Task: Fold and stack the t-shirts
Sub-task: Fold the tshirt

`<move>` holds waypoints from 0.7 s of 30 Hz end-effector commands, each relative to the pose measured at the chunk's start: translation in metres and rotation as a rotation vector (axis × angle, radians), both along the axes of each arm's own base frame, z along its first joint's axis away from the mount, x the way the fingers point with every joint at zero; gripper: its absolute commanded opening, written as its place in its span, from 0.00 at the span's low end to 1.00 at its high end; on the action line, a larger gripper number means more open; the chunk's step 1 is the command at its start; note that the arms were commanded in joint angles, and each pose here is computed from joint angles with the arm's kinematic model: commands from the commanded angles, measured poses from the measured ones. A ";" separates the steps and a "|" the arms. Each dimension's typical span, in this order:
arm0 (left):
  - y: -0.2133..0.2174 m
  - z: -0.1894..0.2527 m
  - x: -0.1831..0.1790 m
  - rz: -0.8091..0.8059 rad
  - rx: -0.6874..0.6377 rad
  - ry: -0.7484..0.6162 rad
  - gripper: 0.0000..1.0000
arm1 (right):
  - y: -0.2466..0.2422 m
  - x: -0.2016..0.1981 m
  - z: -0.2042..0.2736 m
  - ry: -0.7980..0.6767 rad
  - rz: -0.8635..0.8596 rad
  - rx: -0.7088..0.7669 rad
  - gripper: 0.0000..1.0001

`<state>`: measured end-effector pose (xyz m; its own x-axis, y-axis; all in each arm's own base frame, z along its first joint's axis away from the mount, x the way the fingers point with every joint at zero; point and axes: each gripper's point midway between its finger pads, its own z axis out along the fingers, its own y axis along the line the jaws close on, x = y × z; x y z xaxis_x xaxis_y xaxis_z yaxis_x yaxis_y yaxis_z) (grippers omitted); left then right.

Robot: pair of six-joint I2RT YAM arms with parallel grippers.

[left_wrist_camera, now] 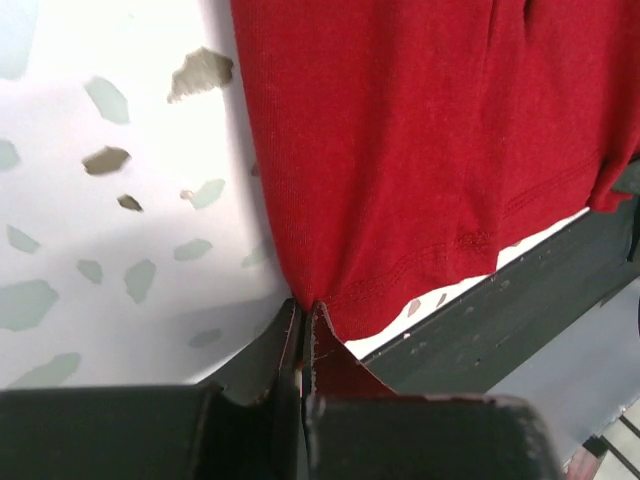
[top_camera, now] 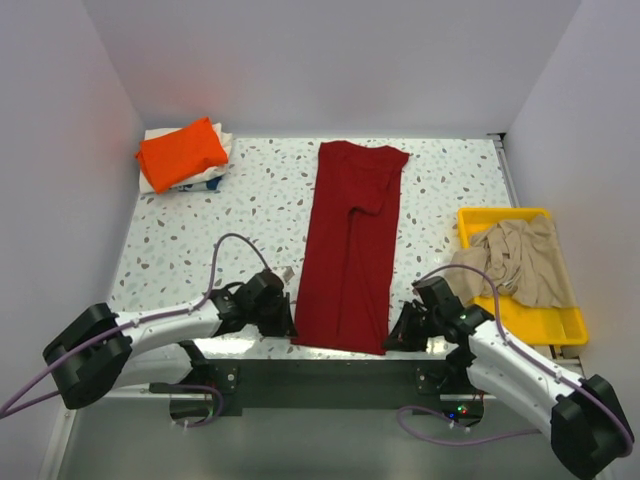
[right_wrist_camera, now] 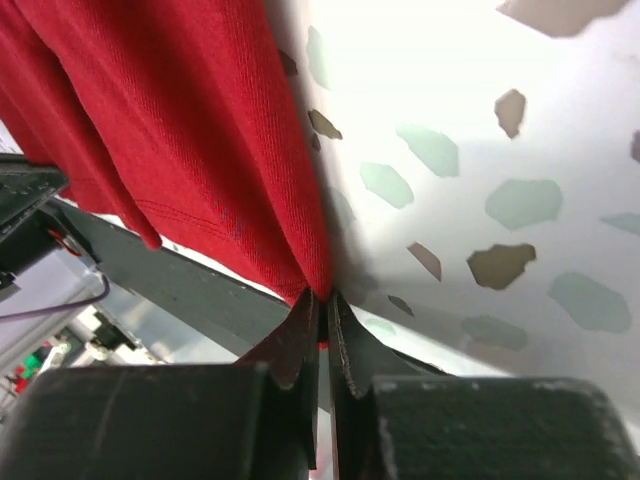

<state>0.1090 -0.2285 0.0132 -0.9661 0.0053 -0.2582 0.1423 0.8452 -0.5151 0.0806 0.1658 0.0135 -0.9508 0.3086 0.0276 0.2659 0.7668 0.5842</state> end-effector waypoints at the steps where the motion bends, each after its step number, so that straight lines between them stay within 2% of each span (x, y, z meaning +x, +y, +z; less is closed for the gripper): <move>1: -0.004 0.002 -0.013 -0.009 -0.028 0.018 0.00 | -0.013 -0.012 -0.008 0.025 0.004 -0.057 0.00; 6: -0.019 0.015 -0.023 -0.027 -0.061 0.009 0.00 | -0.019 -0.014 0.010 -0.016 0.025 -0.077 0.00; 9: -0.028 0.034 -0.014 -0.023 -0.076 -0.030 0.00 | -0.022 -0.003 0.032 -0.083 0.027 -0.101 0.00; 14: -0.044 0.069 0.033 -0.006 -0.074 -0.139 0.00 | -0.017 0.043 0.072 -0.233 0.008 -0.149 0.00; 16: -0.051 0.084 0.061 0.004 -0.109 -0.167 0.00 | -0.012 0.060 0.077 -0.243 0.010 -0.173 0.00; 17: -0.053 0.090 0.072 0.013 -0.121 -0.178 0.00 | -0.005 0.080 0.091 -0.303 -0.013 -0.168 0.00; 21: -0.058 0.118 0.133 0.086 -0.145 -0.265 0.00 | 0.009 0.135 0.107 -0.358 -0.076 -0.172 0.00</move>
